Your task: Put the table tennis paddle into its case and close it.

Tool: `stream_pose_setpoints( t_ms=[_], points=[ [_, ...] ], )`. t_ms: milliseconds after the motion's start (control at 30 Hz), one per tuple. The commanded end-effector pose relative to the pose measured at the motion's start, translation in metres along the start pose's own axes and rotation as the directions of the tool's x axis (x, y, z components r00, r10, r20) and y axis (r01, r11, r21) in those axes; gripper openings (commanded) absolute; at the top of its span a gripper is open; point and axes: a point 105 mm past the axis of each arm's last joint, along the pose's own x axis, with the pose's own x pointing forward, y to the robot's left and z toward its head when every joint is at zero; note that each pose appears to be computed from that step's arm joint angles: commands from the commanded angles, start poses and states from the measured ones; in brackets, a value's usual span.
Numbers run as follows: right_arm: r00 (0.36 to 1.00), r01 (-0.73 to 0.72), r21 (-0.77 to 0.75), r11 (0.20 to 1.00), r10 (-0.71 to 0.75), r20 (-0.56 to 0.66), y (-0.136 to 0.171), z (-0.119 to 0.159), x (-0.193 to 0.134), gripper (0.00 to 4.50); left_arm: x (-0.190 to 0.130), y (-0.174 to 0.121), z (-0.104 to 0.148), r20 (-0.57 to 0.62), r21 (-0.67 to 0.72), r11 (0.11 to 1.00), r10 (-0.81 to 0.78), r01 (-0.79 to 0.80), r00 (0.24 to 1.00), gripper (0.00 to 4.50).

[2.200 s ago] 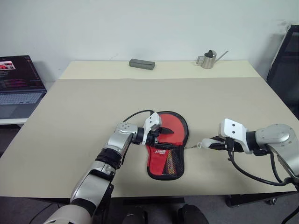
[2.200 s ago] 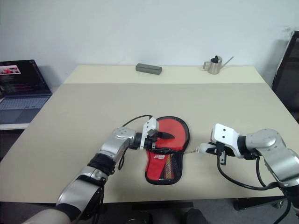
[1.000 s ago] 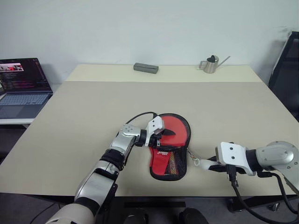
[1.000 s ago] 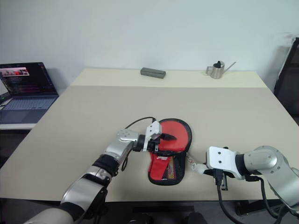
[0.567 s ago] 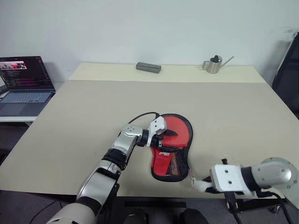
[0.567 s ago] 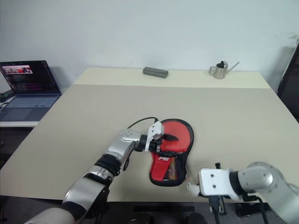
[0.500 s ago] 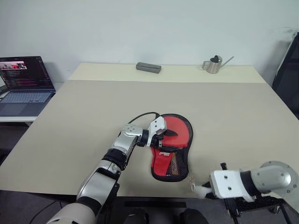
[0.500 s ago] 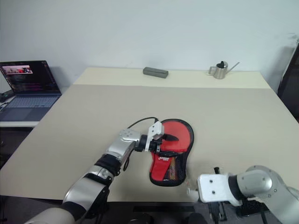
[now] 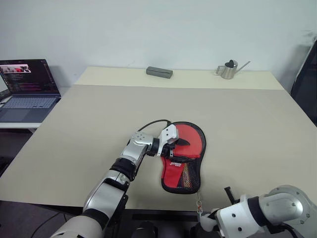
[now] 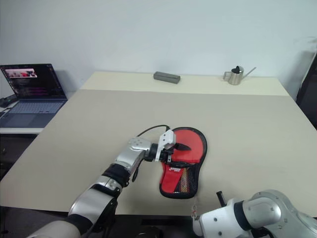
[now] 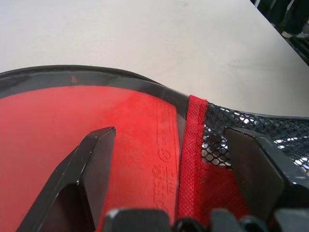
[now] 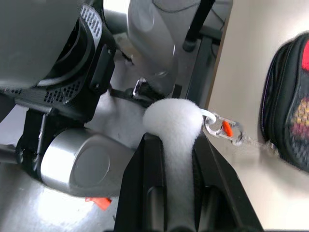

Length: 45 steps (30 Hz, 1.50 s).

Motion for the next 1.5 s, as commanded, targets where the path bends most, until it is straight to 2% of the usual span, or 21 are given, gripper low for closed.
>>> stream_pose_setpoints(
  t_ms=[33,133,167,300,600,767,867,967,1067,1233,1267,1433,1500],
  points=[
    [0.998,-0.022,-0.072,0.997,0.026,0.058,0.004,0.012,0.006,0.2,0.011,-0.023,-0.047,-0.15,-0.102,0.993,-0.072,0.057,0.986,3.9],
    [0.999,0.007,-0.064,0.998,-0.004,0.048,-0.003,0.008,0.006,0.2,0.011,-0.022,-0.046,-0.146,-0.103,0.994,-0.063,0.048,0.987,3.9],
    [0.999,0.021,-0.057,0.998,-0.018,0.051,-0.006,0.008,0.006,0.92,0.011,-0.022,-0.046,-0.146,-0.103,0.994,-0.061,0.047,0.987,3.9],
    [0.996,0.055,-0.052,0.997,-0.052,0.068,-0.015,0.011,0.001,2.05,0.013,-0.02,-0.045,-0.139,-0.101,0.994,-0.049,0.035,0.989,3.9],
    [0.984,0.134,0.052,0.99,-0.139,0.114,-0.033,0.015,-0.023,2.05,0.018,-0.016,-0.039,-0.119,-0.094,0.995,-0.027,0.016,0.993,3.9],
    [0.948,0.209,0.231,0.95,-0.255,0.189,-0.061,0.02,-0.056,2.05,0.017,-0.013,-0.031,-0.092,-0.078,0.997,-0.024,0.017,0.995,3.9],
    [0.945,0.186,0.292,0.938,-0.252,0.208,-0.066,0.022,-0.07,2.05,0.014,-0.012,-0.026,-0.076,-0.065,0.998,-0.023,0.018,0.997,3.9],
    [0.95,0.123,0.348,0.929,-0.212,0.229,-0.059,0.023,-0.069,2.05,0.011,-0.011,-0.025,-0.071,-0.061,0.998,-0.008,0.004,0.997,3.9],
    [0.954,0.102,0.359,0.928,-0.193,0.228,-0.053,0.022,-0.063,2.64,0.009,-0.01,-0.027,-0.075,-0.06,0.998,-0.001,-0.003,0.997,3.9],
    [0.931,0.143,0.4,0.905,-0.26,0.256,-0.063,0.016,-0.062,4.32,0.006,-0.01,-0.023,-0.063,-0.048,0.999,0.005,-0.008,0.998,3.9],
    [0.924,0.165,0.417,0.894,-0.288,0.251,-0.069,0.011,-0.064,4.46,0.004,-0.01,-0.021,-0.054,-0.04,0.999,0.01,-0.013,0.998,3.9],
    [0.899,0.251,0.477,0.843,-0.385,0.208,-0.09,-0.015,-0.072,4.46,-0.008,-0.005,-0.006,-0.001,-0.01,0.999,0.049,-0.049,0.999,3.9],
    [0.861,0.34,0.496,0.799,-0.476,0.178,-0.115,-0.033,-0.083,4.46,-0.027,0.002,0.009,0.056,0.011,0.992,0.126,-0.126,0.99,3.9]
  ],
)
